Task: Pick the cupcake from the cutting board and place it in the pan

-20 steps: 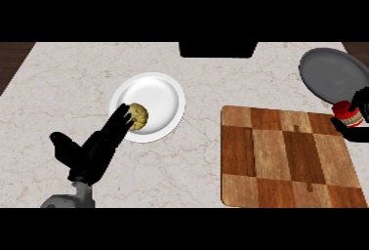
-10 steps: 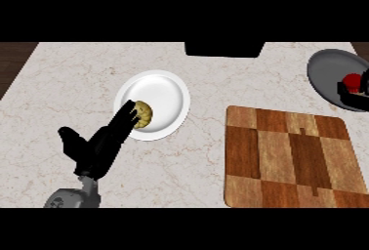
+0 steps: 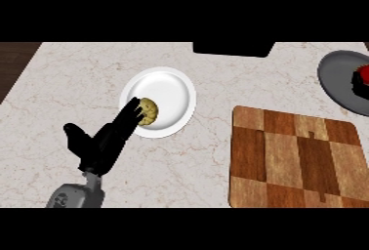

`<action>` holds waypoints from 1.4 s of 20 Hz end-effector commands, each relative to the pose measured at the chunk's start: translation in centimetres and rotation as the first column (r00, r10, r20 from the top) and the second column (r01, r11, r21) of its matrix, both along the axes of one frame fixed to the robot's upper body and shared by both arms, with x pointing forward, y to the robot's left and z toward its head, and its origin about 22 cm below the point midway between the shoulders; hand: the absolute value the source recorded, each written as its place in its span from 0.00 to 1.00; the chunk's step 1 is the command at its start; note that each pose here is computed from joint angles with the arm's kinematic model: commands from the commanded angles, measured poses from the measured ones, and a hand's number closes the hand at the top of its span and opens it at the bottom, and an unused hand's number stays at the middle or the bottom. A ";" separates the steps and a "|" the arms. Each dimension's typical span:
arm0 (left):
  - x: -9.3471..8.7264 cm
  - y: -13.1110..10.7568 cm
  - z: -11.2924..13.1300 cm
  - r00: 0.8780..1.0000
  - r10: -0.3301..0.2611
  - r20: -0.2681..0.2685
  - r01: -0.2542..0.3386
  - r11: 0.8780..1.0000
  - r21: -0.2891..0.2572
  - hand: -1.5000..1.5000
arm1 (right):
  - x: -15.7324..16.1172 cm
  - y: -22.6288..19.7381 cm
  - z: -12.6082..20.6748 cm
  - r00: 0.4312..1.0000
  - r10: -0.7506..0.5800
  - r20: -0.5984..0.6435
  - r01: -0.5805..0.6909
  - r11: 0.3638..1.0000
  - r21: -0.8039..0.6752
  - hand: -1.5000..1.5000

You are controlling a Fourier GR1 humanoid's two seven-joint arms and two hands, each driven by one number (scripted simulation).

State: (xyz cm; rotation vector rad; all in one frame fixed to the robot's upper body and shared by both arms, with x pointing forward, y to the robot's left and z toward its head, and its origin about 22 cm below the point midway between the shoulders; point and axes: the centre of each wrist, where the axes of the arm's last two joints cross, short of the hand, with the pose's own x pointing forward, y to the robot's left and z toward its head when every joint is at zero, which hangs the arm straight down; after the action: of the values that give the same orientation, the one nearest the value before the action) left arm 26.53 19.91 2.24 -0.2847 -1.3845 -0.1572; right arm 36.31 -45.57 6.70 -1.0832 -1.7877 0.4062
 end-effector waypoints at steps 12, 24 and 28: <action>0.2 -0.6 0.0 0.999 -0.040 0.003 0.040 0.999 0.007 0.50 | -0.3 -0.3 -1.1 0.960 0.008 -0.279 0.006 0.999 0.050 0.00; 0.3 -0.6 0.5 0.999 -0.024 0.023 0.024 1.000 -0.008 0.50 | -1.5 -3.0 0.6 0.973 0.193 -0.127 -0.101 0.849 0.518 0.00; 0.0 0.4 0.2 1.000 0.009 0.016 -0.009 1.000 -0.016 0.50 | -4.4 -6.0 0.4 0.939 0.302 -0.167 -0.165 0.818 0.551 0.00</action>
State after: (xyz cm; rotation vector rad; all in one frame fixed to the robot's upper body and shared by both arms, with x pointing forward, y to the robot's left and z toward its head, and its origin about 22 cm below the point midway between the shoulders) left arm 26.87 19.54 2.57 -0.2977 -1.4014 -0.1610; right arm 33.90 -49.47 6.99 -0.5048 -1.6832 0.1421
